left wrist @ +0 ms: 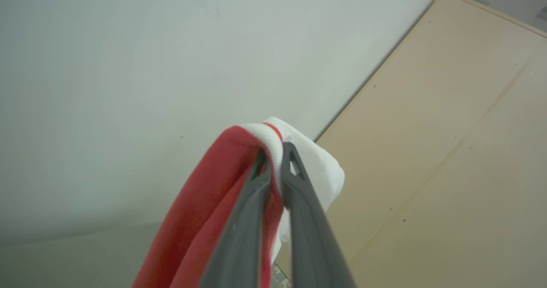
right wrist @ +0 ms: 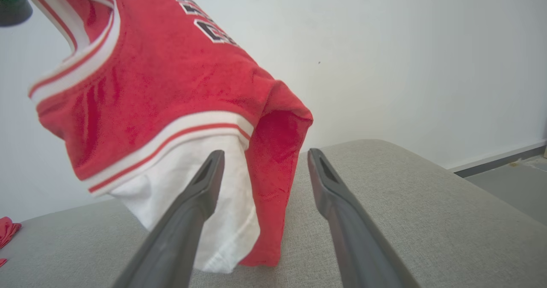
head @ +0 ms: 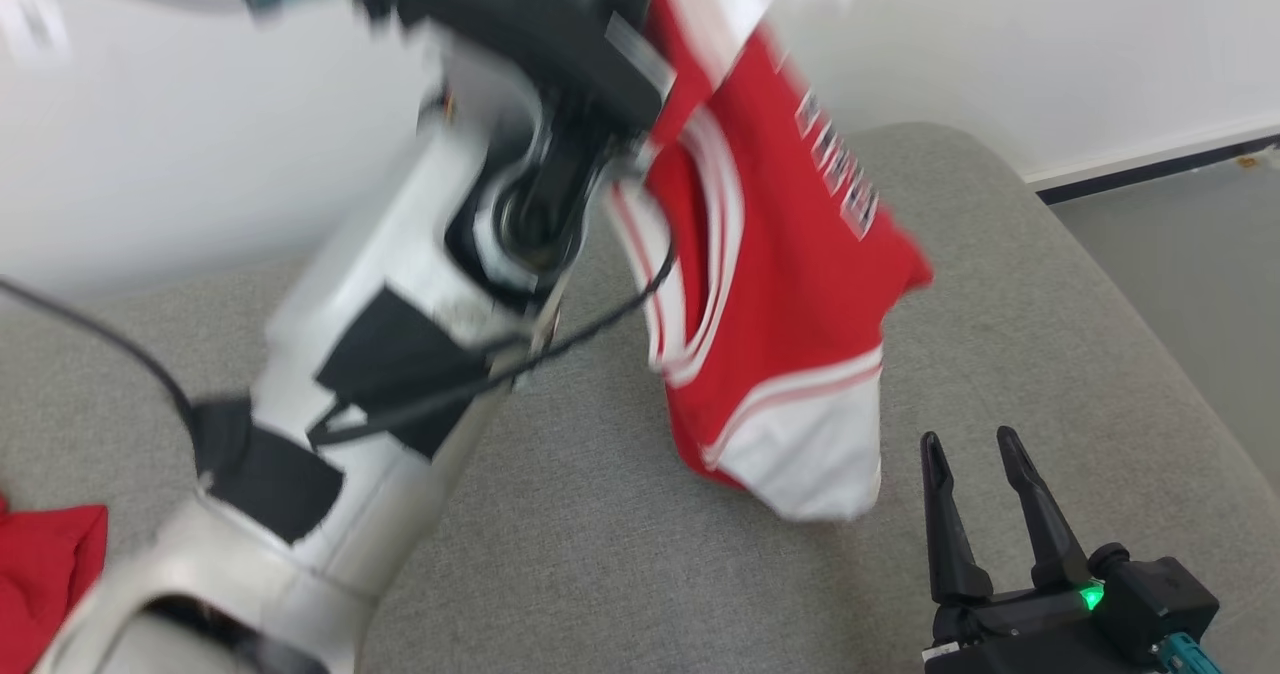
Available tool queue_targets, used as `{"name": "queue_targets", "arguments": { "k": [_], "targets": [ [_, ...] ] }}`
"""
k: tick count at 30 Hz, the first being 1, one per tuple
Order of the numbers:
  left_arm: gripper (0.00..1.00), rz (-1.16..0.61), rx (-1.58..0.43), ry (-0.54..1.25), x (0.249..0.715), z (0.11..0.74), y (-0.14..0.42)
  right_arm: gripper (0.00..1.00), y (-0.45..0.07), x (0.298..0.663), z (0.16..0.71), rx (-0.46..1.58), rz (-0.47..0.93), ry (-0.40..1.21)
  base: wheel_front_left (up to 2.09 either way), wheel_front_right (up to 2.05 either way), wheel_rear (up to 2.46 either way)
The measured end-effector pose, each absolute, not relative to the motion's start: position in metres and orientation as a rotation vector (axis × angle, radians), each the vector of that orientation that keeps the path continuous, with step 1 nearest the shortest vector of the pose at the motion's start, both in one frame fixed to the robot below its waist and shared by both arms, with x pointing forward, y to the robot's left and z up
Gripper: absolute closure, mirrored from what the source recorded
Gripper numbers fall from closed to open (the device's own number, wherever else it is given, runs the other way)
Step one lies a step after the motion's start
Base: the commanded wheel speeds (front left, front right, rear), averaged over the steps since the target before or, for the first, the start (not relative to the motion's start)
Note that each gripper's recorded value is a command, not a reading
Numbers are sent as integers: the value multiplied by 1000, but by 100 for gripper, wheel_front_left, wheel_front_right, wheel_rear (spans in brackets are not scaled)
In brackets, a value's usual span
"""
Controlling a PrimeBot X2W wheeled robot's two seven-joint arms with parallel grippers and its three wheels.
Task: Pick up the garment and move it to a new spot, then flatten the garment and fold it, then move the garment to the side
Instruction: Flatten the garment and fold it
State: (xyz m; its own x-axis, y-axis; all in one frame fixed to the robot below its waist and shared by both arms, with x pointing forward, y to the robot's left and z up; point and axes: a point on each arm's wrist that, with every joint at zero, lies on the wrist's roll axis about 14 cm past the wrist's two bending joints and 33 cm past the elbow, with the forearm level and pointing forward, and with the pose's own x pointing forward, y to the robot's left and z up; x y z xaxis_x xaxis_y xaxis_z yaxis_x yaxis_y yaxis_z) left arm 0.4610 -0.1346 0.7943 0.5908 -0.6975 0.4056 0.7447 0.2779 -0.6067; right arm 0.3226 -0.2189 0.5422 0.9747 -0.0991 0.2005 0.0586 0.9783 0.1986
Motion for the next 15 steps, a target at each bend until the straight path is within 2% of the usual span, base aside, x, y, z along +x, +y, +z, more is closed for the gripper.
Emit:
{"name": "queue_targets", "arguments": {
  "k": [5, 8, 12, 13, 14, 15],
  "targets": [
    [100, -698, -829, 196, 501, 653, -90, 0, -219, 327, 538, 198, -79, -199, 0, 0, 0],
    [100, -608, -691, 164, 515, 604, -46, 0, -217, 332, 534, 195, -73, -183, 0, 0, 0],
    [100, -582, -395, 61, 529, 582, 1, 0, -213, 340, 529, 183, -58, -164, 0, 0, 0],
    [65, -563, -367, 42, 534, 582, 12, 0, -211, 342, 528, 181, -53, -161, 0, 0, 0],
    [0, -525, -402, 32, 540, 584, 24, 0, -210, 344, 528, 178, -46, -160, 0, 0, 0],
    [0, -509, -386, 24, 544, 585, 32, 0, -207, 347, 529, 176, -38, -161, 0, 0, 0]
  ]
}}
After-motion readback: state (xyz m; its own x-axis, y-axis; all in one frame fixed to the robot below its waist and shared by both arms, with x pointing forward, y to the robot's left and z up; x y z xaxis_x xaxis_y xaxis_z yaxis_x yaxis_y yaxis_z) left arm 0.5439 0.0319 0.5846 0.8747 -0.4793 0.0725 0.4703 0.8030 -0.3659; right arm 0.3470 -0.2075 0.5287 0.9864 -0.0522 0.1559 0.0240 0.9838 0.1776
